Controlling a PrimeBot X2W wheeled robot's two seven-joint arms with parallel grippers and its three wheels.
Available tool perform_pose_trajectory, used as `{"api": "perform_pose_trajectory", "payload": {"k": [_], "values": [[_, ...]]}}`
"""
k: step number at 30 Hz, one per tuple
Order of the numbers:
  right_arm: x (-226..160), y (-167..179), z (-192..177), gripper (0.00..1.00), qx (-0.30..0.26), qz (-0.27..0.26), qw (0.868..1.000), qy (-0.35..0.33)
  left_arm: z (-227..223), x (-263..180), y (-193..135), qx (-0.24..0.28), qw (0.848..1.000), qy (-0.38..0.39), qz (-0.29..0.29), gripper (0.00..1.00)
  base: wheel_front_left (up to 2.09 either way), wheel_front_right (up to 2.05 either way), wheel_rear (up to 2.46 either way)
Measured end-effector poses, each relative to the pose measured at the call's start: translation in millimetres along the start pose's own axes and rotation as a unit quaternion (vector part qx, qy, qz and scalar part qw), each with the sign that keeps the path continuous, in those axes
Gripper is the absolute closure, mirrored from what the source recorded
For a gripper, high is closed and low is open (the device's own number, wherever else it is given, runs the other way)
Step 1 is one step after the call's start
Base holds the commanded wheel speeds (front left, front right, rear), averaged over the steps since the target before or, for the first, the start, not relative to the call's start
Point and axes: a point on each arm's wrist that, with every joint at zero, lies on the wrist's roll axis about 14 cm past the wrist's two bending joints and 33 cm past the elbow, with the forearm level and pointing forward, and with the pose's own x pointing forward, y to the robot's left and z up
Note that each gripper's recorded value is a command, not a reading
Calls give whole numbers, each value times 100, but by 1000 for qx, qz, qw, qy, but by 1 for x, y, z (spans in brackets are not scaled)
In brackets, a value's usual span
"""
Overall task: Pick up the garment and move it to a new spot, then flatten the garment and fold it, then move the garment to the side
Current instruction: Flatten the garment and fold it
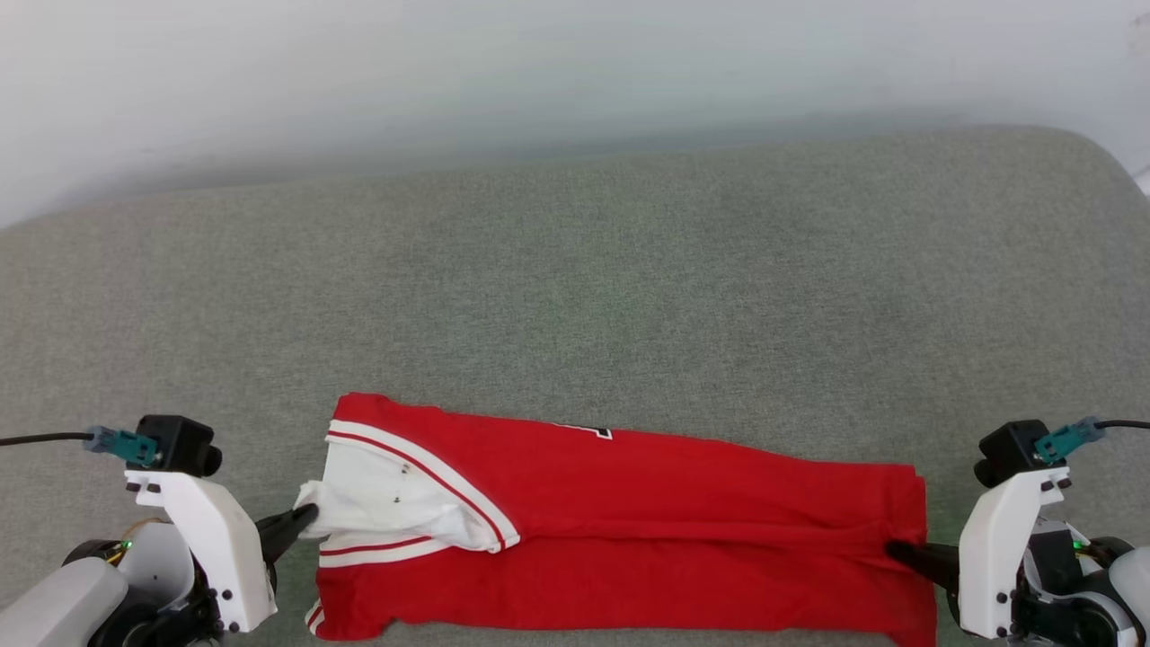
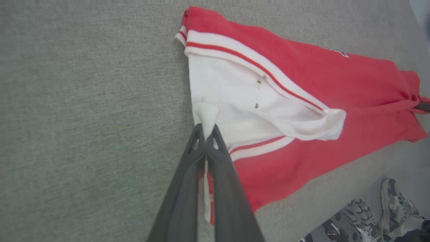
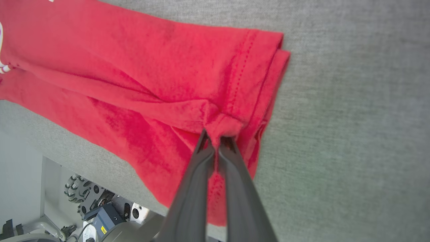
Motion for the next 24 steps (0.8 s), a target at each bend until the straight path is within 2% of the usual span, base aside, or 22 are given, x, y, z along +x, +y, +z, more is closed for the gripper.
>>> {"api": "perform_pose_trajectory", "payload": {"k": [6,7,8,9,11,12,13,14,15,19,24], "values": [[8,4,-5,100,8,5,1000,11,-7,11,3,-21,1000,6,3,100,0,0,0],[9,5,-6,100,8,5,1000,14,-7,13,3,-27,1000,2,3,78,0,0,0],[10,5,-7,100,8,5,1000,16,-7,14,2,-32,999,1,1,51,0,0,0],[10,5,-7,91,9,6,1000,16,-5,16,1,-39,999,-4,0,0,0,0,0],[11,5,-7,66,11,6,1000,18,-4,16,2,-60,998,-8,3,0,0,0,0],[11,4,-7,60,15,5,1000,18,-4,17,5,-75,997,-8,9,0,0,0,0],[10,4,-6,40,17,4,1000,17,-3,16,6,-81,997,-9,12,0,0,0,0],[10,4,-7,4,18,4,1000,17,-3,15,4,-82,997,-8,8,0,0,0,0],[10,5,-5,0,17,5,1000,13,-1,14,3,-92,996,-11,5,0,0,0,0],[5,3,5,0,13,0,1000,-14,33,0,2,-107,990,-91,-5,0,0,0,0],[-7,-1,13,0,34,-2,998,-52,74,-30,-8,-87,969,-231,-18,0,0,0,0]]}}
